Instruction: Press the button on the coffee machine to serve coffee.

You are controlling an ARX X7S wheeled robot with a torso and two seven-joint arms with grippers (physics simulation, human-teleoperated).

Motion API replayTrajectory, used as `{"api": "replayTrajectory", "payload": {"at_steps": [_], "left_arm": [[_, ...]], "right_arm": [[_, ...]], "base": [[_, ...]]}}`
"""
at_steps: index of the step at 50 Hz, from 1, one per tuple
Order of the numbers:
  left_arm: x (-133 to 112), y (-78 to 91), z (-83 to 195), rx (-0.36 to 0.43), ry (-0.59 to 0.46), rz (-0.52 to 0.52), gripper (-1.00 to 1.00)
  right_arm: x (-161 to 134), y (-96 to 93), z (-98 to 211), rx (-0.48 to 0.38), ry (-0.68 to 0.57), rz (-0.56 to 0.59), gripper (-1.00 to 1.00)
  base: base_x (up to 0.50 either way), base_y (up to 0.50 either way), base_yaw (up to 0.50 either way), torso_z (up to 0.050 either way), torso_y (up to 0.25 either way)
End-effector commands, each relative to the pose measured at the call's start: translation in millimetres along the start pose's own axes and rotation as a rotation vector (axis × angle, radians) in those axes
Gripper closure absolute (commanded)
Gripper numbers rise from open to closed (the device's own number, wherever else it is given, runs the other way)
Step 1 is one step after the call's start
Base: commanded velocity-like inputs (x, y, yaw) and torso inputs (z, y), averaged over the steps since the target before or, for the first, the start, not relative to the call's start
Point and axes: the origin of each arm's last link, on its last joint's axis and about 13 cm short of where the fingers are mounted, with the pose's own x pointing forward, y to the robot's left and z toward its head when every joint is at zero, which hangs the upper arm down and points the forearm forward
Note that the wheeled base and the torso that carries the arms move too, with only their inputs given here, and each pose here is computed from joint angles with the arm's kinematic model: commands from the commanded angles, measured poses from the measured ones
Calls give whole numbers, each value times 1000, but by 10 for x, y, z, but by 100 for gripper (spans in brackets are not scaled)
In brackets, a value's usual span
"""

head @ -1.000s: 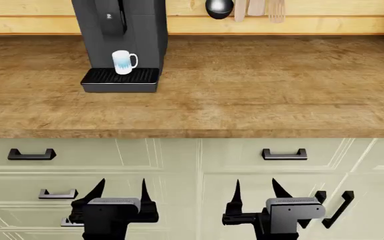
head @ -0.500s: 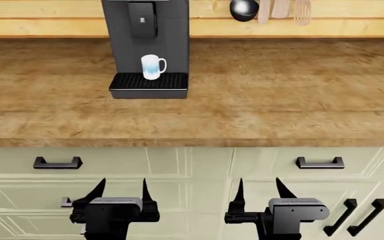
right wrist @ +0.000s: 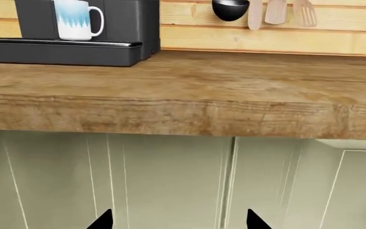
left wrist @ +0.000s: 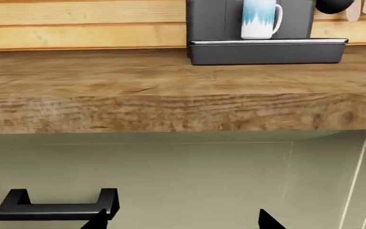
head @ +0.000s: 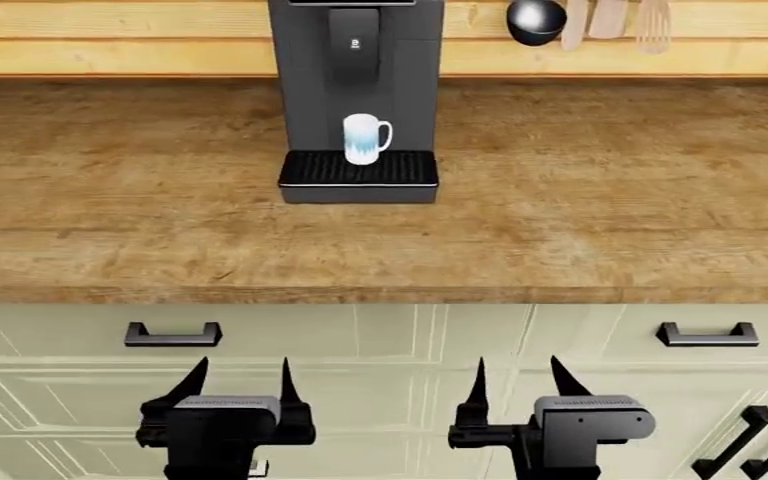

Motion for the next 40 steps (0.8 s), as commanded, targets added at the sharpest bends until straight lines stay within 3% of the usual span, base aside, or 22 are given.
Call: {"api": "replayTrajectory", "payload": {"at_steps": [1,24,40], "left_arm": [[-11,-2,6,-2,2,-5,-100],[-8,5,5,6,-15,3,-100],[7,-20,13,2,-23,4,-100]], "right_arm": [[-13,0,9,-6,-1,2,-100],[-9,-9,-2,1,6,-10,-100],[-10,-4,-2,0,9,-9,-100]], "base": [[4,109,0,0,0],[2,17,0,1,0],[0,0,0,50,0]]}}
